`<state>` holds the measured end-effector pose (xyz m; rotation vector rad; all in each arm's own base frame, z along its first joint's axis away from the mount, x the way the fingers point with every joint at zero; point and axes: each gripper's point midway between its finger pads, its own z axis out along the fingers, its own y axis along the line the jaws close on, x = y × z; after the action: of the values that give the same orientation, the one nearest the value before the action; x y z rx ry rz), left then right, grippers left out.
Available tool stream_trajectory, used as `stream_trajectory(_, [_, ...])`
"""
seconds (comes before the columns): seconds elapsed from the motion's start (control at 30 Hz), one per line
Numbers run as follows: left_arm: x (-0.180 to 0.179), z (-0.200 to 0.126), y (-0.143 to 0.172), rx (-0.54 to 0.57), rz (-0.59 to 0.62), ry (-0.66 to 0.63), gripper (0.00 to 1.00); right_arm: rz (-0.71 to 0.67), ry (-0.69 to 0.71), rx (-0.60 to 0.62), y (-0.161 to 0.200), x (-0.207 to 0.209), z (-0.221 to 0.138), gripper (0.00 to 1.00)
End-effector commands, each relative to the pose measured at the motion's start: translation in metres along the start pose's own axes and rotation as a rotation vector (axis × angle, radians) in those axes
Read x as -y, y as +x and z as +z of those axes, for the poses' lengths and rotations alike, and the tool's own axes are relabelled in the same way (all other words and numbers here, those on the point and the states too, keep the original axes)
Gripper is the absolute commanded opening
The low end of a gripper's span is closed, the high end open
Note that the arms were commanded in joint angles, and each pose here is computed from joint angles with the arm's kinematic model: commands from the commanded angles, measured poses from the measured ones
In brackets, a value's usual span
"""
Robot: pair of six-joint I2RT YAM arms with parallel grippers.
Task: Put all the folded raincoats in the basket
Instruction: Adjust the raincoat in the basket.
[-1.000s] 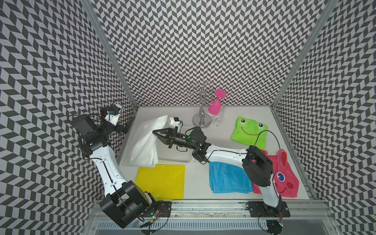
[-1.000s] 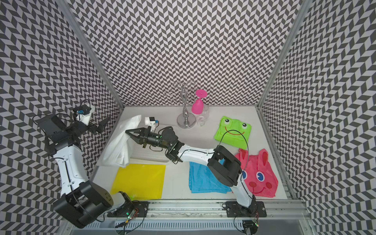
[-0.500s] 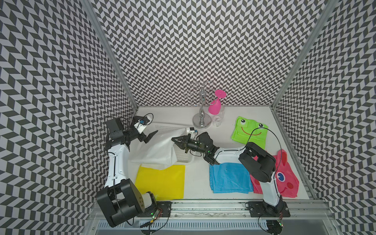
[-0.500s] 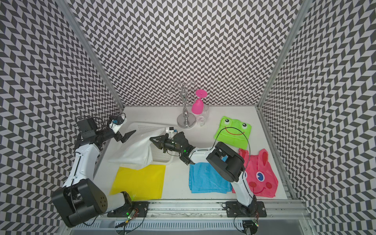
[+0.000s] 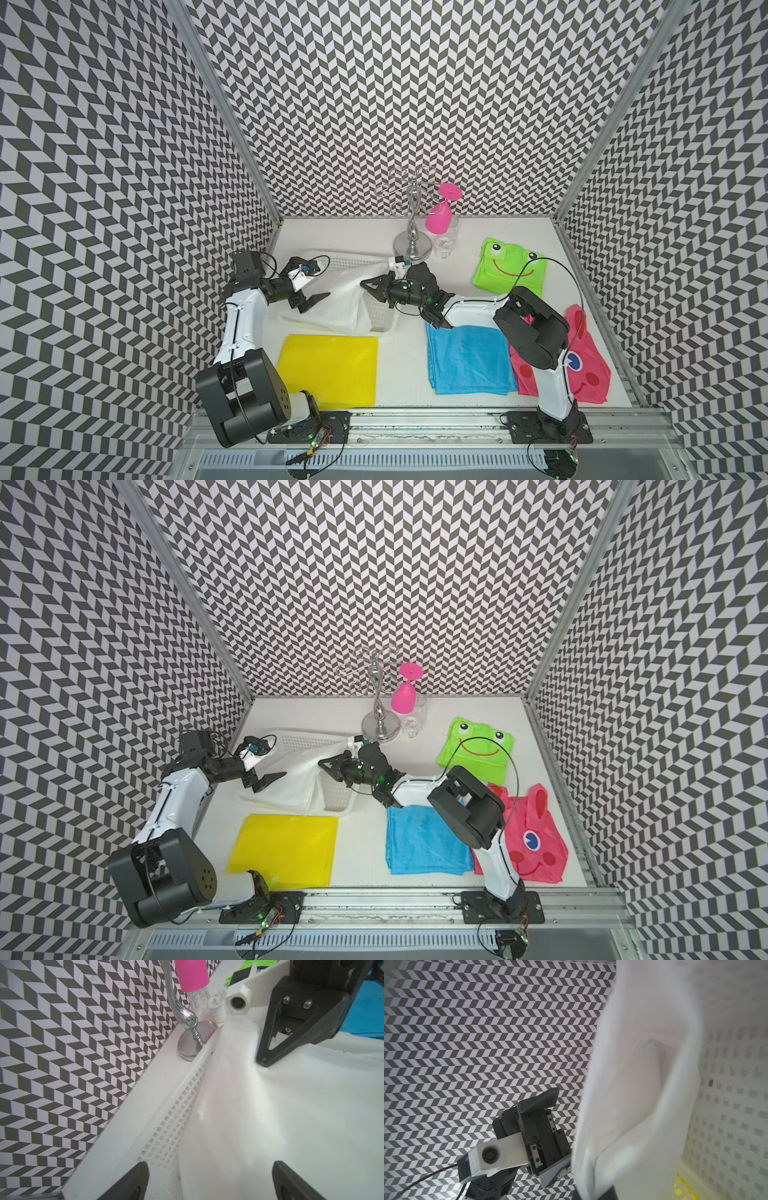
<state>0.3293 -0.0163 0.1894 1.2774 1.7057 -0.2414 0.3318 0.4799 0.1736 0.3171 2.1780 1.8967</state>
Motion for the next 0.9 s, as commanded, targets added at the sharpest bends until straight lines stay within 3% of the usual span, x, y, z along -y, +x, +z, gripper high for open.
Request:
stream_trajectory(0.0, [0.013, 0.008, 0.006, -0.024, 0.0, 0.024, 0.95, -0.054, 0.01, -0.002, -0.004, 0.001, 0.008, 0.0])
stream_trajectory(0.2, [0.014, 0.012, 0.007, -0.043, -0.009, 0.031, 0.95, -0.075, 0.124, -0.067, -0.001, 0.025, 0.026, 0.3])
stream_trajectory(0.33, [0.029, 0.027, 0.007, -0.051, -0.006, 0.071, 0.93, -0.146, 0.172, -0.036, -0.01, 0.02, 0.026, 0.4])
stream_trajectory(0.5, [0.051, 0.047, 0.003, -0.065, 0.027, 0.119, 0.93, -0.273, 0.24, 0.048, -0.032, -0.002, 0.011, 0.45])
stream_trajectory(0.63, [0.048, 0.055, 0.0, -0.059, 0.011, 0.112, 0.93, -0.362, 0.284, 0.098, -0.048, -0.016, -0.007, 0.47])
stream_trajectory(0.87, [0.017, 0.05, -0.008, -0.044, -0.174, 0.082, 0.94, -0.381, 0.335, 0.106, -0.049, -0.023, -0.029, 0.47])
